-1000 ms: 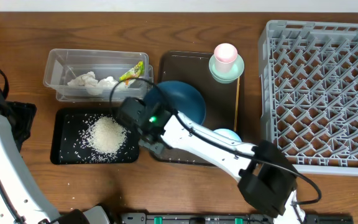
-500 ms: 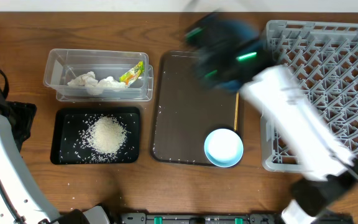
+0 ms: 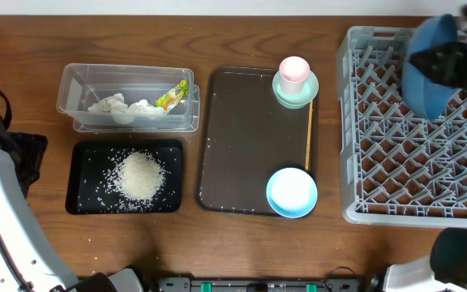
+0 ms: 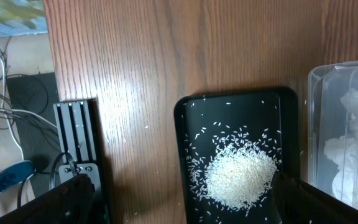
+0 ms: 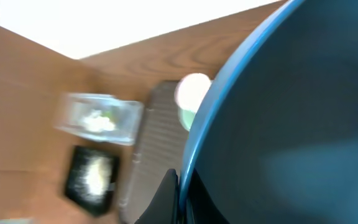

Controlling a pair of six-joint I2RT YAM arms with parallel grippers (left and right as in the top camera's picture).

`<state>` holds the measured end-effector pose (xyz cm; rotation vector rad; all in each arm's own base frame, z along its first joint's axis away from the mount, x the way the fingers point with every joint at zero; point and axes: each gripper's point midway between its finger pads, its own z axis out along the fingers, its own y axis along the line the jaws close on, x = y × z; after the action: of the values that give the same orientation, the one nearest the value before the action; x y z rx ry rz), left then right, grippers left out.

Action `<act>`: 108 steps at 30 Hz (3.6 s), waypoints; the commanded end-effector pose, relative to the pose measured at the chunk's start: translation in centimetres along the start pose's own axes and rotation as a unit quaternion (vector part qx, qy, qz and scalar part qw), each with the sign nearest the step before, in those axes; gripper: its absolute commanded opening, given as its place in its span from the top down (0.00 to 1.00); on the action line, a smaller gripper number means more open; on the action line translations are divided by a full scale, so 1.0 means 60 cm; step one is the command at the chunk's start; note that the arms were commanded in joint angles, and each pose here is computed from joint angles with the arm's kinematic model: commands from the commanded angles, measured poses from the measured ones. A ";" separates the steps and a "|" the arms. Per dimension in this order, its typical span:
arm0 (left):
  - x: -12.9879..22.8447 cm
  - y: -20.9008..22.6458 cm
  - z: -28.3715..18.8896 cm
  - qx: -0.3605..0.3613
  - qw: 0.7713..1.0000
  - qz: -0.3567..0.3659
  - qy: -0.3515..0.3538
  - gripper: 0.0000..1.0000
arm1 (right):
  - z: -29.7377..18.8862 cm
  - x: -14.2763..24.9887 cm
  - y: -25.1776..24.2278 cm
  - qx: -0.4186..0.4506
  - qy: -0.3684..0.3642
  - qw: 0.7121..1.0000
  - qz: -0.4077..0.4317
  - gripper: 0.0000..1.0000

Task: Sort waste into correct bins and load items into the dishwasher rack
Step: 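Lift the blue plate and carry it right toward the dish rack, then lower the blue plate into the rack's right side and release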

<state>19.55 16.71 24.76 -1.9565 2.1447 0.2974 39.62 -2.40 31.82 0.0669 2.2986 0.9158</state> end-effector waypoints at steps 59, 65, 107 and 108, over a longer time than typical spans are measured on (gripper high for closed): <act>-0.003 0.003 0.000 -0.004 1.000 -0.010 -0.003 0.06 | -0.069 0.089 -0.201 -0.084 -0.109 0.978 0.155 0.99; -0.003 0.003 0.000 -0.004 1.000 -0.010 -0.003 0.06 | -0.081 0.085 -0.221 -0.058 -0.114 0.971 0.200 0.94; -0.003 0.003 0.000 -0.004 1.000 -0.010 -0.003 0.06 | -0.117 0.083 -0.080 0.274 -0.140 0.948 0.081 0.36; -0.003 0.003 0.000 -0.004 1.000 -0.010 -0.003 0.06 | -0.101 0.086 -0.065 0.256 -0.128 0.956 0.067 0.36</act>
<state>19.54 16.72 24.76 -1.9561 2.1449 0.2980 32.37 -8.19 30.20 0.5672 2.2099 0.3803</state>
